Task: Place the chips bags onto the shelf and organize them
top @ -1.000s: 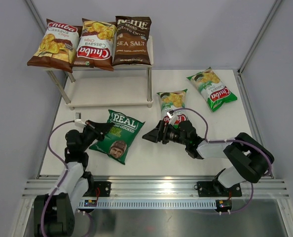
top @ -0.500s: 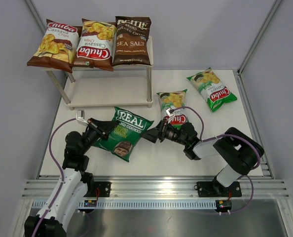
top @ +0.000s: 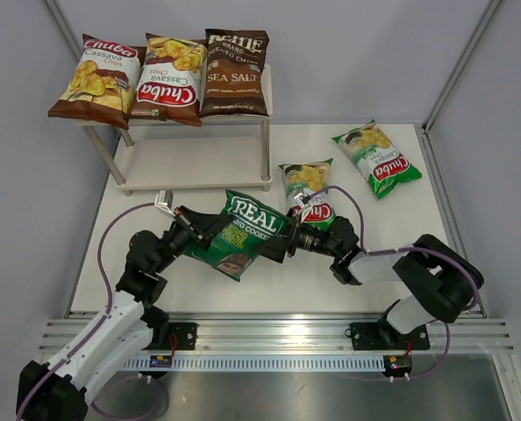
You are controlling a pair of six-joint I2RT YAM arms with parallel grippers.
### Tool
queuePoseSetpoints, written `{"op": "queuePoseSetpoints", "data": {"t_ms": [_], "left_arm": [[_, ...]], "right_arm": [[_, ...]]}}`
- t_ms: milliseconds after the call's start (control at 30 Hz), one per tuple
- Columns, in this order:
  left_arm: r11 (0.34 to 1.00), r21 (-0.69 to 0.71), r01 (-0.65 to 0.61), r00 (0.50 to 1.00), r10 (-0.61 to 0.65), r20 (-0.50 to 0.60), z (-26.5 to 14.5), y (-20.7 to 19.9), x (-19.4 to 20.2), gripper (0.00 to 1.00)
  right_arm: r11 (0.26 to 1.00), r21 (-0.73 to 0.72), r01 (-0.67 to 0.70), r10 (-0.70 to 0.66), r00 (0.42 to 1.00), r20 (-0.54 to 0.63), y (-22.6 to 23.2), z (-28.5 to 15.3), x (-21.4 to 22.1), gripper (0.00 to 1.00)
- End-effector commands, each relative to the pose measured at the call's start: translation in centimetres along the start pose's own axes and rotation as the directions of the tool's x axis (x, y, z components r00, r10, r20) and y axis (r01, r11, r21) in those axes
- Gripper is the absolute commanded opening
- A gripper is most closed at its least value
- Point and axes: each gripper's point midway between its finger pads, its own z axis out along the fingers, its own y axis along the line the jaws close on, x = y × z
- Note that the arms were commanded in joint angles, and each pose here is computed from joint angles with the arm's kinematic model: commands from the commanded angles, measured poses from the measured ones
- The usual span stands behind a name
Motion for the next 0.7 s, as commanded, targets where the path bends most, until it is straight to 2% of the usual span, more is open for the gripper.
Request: {"op": "queuePoseSetpoints", "data": {"t_ms": [0, 67, 100, 133, 167, 267, 300, 333, 367, 400, 433, 467, 500, 567, 667], "left_arm": [[0.986, 0.166, -0.010, 1.000, 0.010, 0.000, 0.5, -5.4, -0.4, 0.00], [0.987, 0.158, -0.015, 1.000, 0.017, -0.009, 0.7, -5.3, -0.3, 0.00], [0.990, 0.139, -0.017, 1.000, 0.019, -0.016, 1.0, -5.2, -0.3, 0.00], [0.991, 0.133, -0.026, 0.999, 0.030, -0.030, 1.1, -5.3, -0.1, 0.00], [0.991, 0.125, -0.054, 0.998, 0.058, -0.032, 1.2, -5.3, -0.1, 0.00], [0.982, 0.122, -0.145, 0.988, 0.150, -0.029, 1.5, -6.4, -0.4, 0.18], [0.978, 0.110, -0.175, 0.983, 0.179, -0.026, 1.6, -6.5, -0.6, 0.27], [0.966, 0.137, -0.219, 0.975, 0.221, -0.005, 1.4, -8.1, -0.9, 0.40], [0.950, 0.138, -0.281, 0.959, 0.283, 0.004, 1.4, -8.5, -1.1, 0.49], [0.935, 0.154, -0.318, 0.947, 0.320, 0.013, 1.3, -9.3, -1.2, 0.59], [0.912, 0.187, -0.364, 0.930, 0.365, 0.031, 1.0, -11.1, -1.3, 0.84], [0.881, 0.188, -0.435, 0.900, 0.432, 0.055, 0.8, -11.6, -1.6, 0.93], [0.874, 0.145, -0.464, 0.886, 0.458, 0.075, 0.6, -11.3, -2.2, 0.99], [0.814, 0.128, -0.566, 0.822, 0.548, 0.152, -0.7, -12.4, -3.0, 0.99], [0.762, 0.111, -0.638, 0.762, 0.604, 0.232, -2.3, -11.9, -3.4, 0.99]], "right_arm": [[0.923, -0.225, 0.313, -0.263, 0.938, 0.225, 7.8, -0.8, -5.0, 0.98], [0.908, -0.239, 0.345, -0.285, 0.925, 0.252, 9.1, -1.4, -5.6, 0.89], [0.904, -0.239, 0.354, -0.293, 0.921, 0.256, 9.3, -1.6, -5.7, 0.80], [0.899, -0.244, 0.364, -0.298, 0.916, 0.270, 10.1, -1.9, -6.2, 0.61], [0.903, -0.240, 0.355, -0.295, 0.922, 0.252, 10.0, -1.8, -6.0, 0.54], [0.911, -0.225, 0.345, -0.291, 0.926, 0.241, 10.6, -2.0, -6.5, 0.36], [0.915, -0.215, 0.341, -0.287, 0.926, 0.245, 10.7, -2.1, -6.8, 0.33], [0.913, -0.213, 0.347, -0.289, 0.921, 0.263, 11.5, -2.5, -7.3, 0.30], [0.922, -0.185, 0.339, -0.285, 0.921, 0.264, 11.2, -2.5, -7.6, 0.24], [0.925, -0.174, 0.337, -0.283, 0.919, 0.274, 11.4, -2.7, -8.0, 0.23], [0.927, -0.166, 0.337, -0.283, 0.917, 0.281, 12.0, -3.0, -8.4, 0.23], [0.929, -0.150, 0.340, -0.285, 0.911, 0.296, 12.2, -3.2, -8.9, 0.22], [0.930, -0.142, 0.338, -0.282, 0.907, 0.312, 12.7, -3.3, -9.5, 0.22], [0.947, -0.081, 0.312, -0.269, 0.904, 0.333, 12.7, -3.8, -10.6, 0.22], [0.960, -0.003, 0.279, -0.255, 0.884, 0.391, 13.3, -4.8, -12.8, 0.21]]}}
